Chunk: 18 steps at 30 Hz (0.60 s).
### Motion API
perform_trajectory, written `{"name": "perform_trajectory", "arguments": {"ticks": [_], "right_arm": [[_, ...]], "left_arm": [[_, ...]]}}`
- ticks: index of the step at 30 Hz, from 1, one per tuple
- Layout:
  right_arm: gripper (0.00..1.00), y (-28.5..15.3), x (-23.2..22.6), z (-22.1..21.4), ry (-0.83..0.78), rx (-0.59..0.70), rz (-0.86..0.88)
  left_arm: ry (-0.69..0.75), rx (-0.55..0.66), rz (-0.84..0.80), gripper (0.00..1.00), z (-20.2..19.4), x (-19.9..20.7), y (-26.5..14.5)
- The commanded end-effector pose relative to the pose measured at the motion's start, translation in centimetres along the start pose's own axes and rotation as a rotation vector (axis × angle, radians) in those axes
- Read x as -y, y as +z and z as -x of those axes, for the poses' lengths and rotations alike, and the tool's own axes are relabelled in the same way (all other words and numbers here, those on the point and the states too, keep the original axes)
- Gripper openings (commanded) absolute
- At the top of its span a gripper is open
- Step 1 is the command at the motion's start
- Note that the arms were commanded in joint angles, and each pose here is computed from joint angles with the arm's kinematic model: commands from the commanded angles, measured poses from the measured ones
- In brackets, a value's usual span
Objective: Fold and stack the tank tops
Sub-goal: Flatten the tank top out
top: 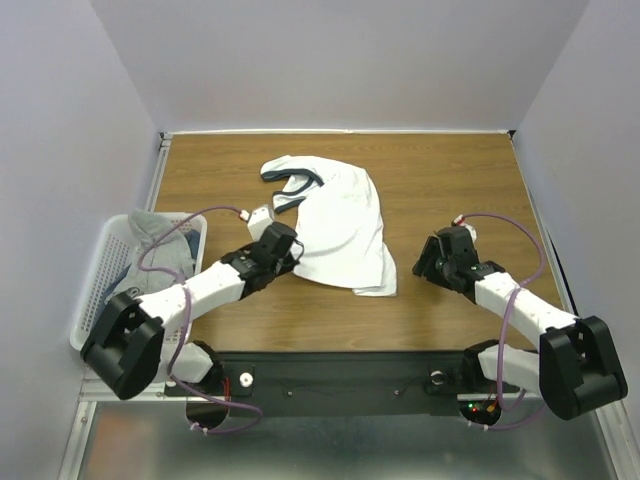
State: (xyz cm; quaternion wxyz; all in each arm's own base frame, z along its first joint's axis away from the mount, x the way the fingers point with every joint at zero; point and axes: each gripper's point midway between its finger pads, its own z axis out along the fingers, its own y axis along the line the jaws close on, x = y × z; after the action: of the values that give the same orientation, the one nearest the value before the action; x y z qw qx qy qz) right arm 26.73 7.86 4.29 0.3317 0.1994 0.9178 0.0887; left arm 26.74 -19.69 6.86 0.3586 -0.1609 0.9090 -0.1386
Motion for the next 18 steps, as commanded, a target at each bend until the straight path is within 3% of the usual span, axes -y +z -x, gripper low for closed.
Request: {"name": "perform_trajectory", "arguments": {"ticks": [1,10,18], "right_arm": [[0.64,-0.3,-1.4,-0.6,0.022,-0.033,0.089],[0.6,-2.2,-3.8,-3.2,0.023,-0.092,0.239],[0.58,-2.5,-6.3,-7.1,-0.031,-0.142,0.258]], "left_arm": [[-0.014,0.129,-0.026,0.0,5.4,0.6,-2.1],[-0.011,0.098,-0.057,0.0,4.5,1.0,-1.5],[-0.013,0.102,-0.063,0.0,4.7,1.2,-1.6]]}}
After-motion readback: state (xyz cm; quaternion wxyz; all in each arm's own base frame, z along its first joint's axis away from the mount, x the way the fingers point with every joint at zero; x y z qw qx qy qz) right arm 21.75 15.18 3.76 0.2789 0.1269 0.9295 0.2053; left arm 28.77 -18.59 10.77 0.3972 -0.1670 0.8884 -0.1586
